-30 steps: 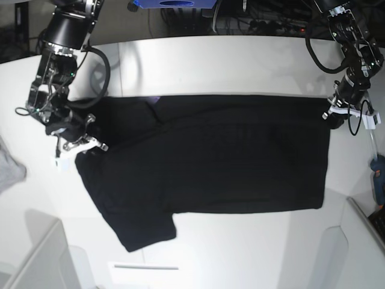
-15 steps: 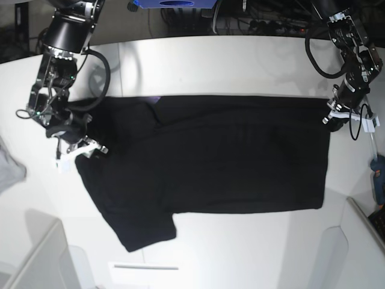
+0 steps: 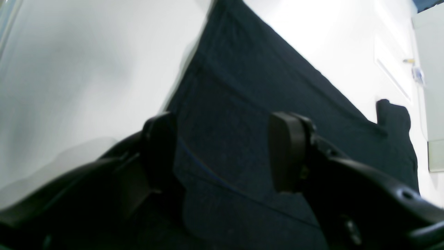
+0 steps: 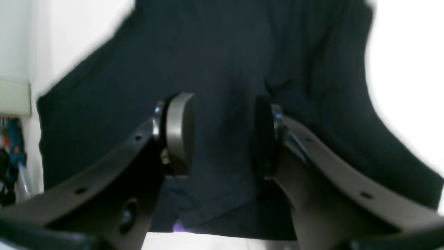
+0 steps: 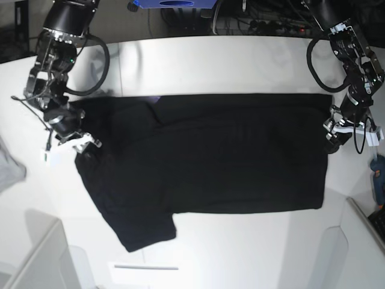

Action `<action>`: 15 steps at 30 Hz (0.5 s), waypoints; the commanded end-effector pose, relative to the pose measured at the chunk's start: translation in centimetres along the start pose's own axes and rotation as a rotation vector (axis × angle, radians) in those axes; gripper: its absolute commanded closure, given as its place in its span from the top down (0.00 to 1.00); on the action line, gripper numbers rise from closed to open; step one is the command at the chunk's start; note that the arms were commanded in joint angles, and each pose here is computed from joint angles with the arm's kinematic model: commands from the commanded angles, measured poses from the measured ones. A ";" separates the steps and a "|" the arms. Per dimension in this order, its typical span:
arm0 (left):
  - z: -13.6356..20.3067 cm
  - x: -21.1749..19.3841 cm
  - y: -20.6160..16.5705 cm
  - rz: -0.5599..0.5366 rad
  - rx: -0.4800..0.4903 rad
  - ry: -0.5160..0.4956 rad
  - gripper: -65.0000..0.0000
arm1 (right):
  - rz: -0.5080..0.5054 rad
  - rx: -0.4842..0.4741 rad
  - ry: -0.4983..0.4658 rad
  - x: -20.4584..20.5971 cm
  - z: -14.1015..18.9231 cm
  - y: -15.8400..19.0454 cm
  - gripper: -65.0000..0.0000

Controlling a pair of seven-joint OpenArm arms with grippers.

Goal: Fold the T-shirt properly

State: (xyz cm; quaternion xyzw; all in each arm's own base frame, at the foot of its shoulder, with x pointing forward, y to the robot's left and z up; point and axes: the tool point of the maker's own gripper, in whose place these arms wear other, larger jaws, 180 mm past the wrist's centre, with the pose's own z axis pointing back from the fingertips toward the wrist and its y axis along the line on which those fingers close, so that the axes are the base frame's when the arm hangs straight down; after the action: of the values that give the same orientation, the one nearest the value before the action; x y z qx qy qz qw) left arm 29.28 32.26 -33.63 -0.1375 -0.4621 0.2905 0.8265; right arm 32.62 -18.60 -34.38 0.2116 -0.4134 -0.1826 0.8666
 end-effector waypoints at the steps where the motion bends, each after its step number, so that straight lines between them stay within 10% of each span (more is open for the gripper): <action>1: 0.1 2.3 -1.0 -0.019 -0.030 -0.061 0.62 | 0.029 0.027 -0.051 1.4 0.8 0.9 0.41; 11: 6.0 2.3 3.6 0.019 0.057 -0.110 0.39 | -0.157 -0.105 -0.159 -2.0 7.4 -3.8 0.40; 15: 8.2 1.0 5.4 -0.042 0.066 -0.080 0.45 | -0.217 -0.167 -0.145 -3.9 8.9 -6.0 0.42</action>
State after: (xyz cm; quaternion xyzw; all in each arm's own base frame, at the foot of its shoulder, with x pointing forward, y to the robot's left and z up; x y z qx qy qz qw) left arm 20.30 36.27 -32.76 -0.0933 -0.4665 0.3025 0.8259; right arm 21.73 -23.50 -36.01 0.1632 -0.4127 -0.3289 0.8336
